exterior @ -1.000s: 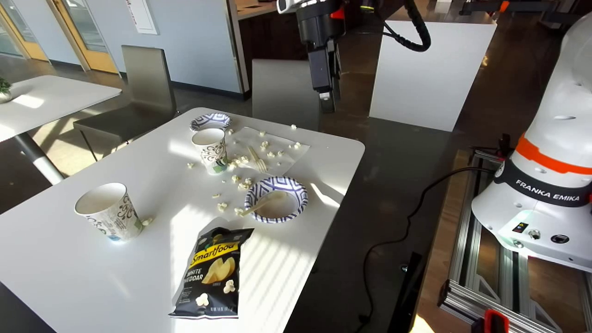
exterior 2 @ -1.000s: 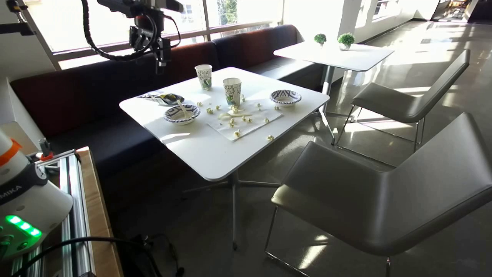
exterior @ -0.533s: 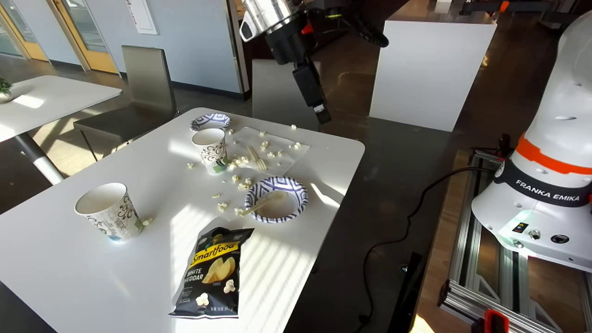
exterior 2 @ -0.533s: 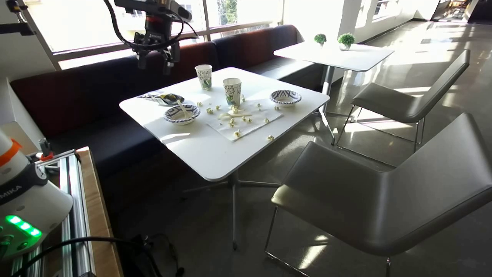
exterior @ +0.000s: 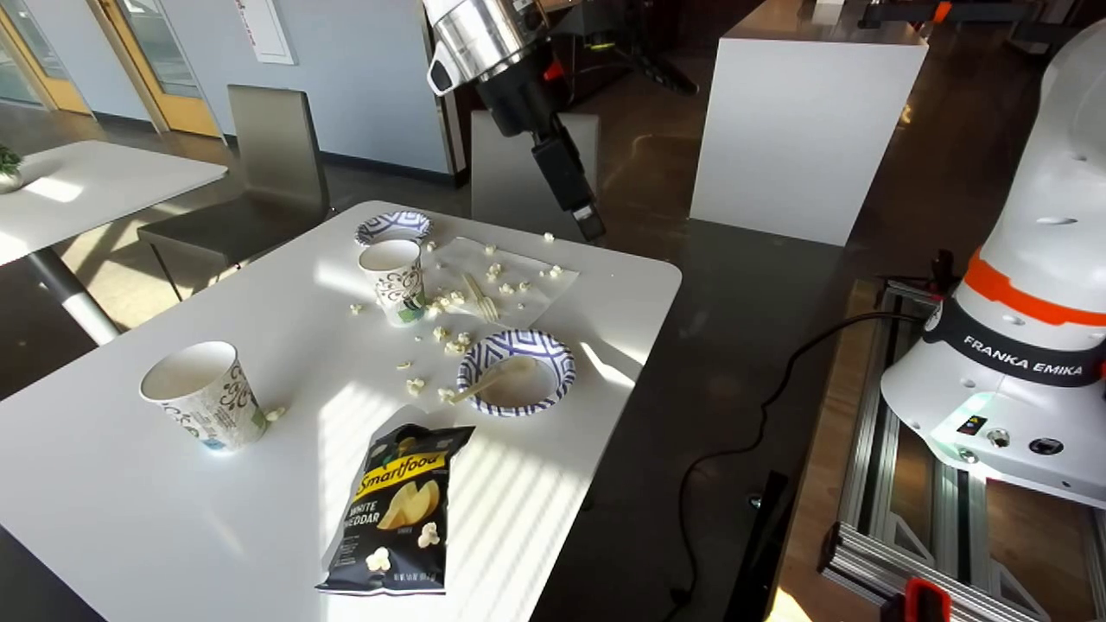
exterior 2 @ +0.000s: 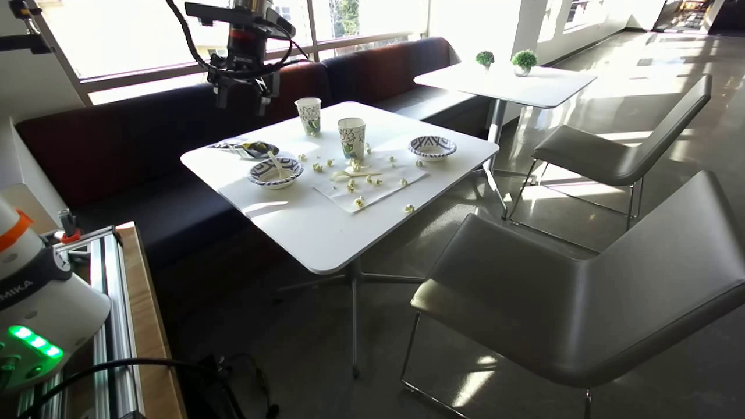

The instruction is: Use the spoon to place one white item inside the cup

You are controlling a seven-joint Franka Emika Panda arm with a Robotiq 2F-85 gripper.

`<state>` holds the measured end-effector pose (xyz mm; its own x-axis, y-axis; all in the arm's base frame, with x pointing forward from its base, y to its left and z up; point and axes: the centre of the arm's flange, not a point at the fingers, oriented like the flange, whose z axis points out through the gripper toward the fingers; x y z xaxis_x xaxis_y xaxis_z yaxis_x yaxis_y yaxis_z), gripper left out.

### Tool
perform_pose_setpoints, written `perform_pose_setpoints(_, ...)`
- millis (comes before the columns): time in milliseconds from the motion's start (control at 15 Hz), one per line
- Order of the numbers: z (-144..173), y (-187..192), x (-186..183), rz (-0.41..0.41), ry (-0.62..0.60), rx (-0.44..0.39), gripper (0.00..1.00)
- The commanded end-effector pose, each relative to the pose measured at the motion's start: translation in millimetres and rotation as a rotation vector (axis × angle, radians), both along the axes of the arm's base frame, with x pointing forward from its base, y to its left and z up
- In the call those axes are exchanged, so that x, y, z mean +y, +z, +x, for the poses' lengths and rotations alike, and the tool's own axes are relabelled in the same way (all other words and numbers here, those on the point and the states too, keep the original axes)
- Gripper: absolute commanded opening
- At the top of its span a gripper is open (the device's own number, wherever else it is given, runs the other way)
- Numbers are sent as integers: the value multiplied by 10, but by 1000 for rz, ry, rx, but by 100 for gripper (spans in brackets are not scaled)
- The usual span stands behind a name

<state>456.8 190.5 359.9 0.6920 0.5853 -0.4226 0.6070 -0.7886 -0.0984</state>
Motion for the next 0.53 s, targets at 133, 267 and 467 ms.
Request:
perform_pose_setpoints(133,47,-67,51,-78,147,-1,100)
perform_pose_setpoints(267,24,-174,107,-95,245,-34,100)
perform_pose_setpoints(467,-105,-271,311,-122,390,-85,100)
